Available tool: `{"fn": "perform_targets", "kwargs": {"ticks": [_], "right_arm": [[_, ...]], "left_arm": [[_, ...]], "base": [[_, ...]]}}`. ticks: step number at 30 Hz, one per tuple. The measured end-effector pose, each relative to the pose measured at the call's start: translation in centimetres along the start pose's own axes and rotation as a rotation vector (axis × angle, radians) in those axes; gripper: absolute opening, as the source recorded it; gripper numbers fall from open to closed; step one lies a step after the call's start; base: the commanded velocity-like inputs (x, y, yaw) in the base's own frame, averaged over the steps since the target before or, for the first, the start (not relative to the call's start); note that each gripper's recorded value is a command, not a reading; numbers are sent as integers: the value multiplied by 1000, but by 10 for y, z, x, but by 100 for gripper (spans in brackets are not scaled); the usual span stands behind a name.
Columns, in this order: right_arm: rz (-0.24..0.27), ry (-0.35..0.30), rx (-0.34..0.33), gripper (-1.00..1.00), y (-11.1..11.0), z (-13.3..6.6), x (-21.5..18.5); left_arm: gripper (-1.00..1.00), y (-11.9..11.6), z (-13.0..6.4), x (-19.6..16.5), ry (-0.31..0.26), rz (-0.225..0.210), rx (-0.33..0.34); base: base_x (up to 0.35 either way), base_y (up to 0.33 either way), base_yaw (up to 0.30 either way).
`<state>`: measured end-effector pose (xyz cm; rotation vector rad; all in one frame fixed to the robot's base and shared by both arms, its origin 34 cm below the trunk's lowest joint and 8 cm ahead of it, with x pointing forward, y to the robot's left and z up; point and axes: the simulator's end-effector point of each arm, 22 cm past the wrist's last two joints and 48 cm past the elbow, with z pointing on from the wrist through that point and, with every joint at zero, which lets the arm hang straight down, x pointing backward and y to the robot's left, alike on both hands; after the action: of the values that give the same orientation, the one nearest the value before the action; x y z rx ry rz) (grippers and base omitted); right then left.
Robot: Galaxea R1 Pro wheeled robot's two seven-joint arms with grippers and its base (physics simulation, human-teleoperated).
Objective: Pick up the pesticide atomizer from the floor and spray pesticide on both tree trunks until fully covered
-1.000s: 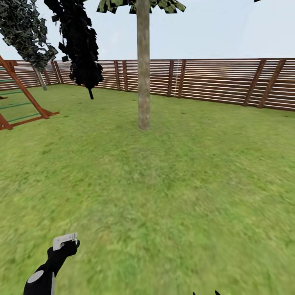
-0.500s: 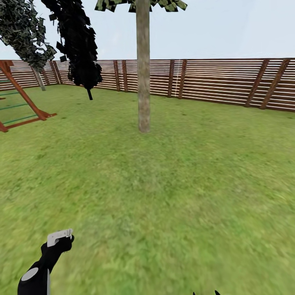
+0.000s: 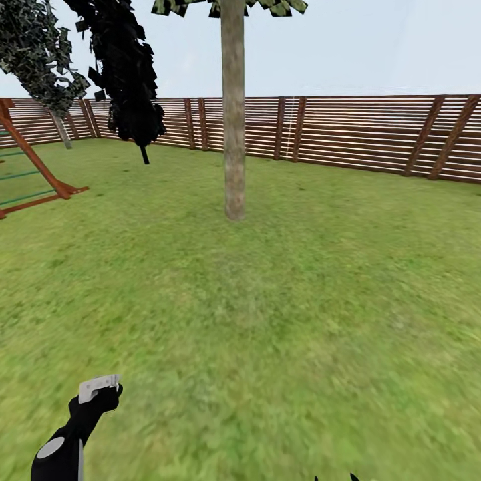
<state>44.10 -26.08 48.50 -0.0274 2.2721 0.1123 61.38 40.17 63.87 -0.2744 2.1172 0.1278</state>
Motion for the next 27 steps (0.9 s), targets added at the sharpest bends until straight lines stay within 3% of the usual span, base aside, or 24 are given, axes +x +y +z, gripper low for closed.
{"fn": "perform_targets", "kwargs": {"ticks": [27], "right_arm": [[0, 0, 0, 100, 0, 0, 0]], "left_arm": [[-100, 6, -1, -5, -7, 6, -11]], "base": [[338, 0, 0]]}}
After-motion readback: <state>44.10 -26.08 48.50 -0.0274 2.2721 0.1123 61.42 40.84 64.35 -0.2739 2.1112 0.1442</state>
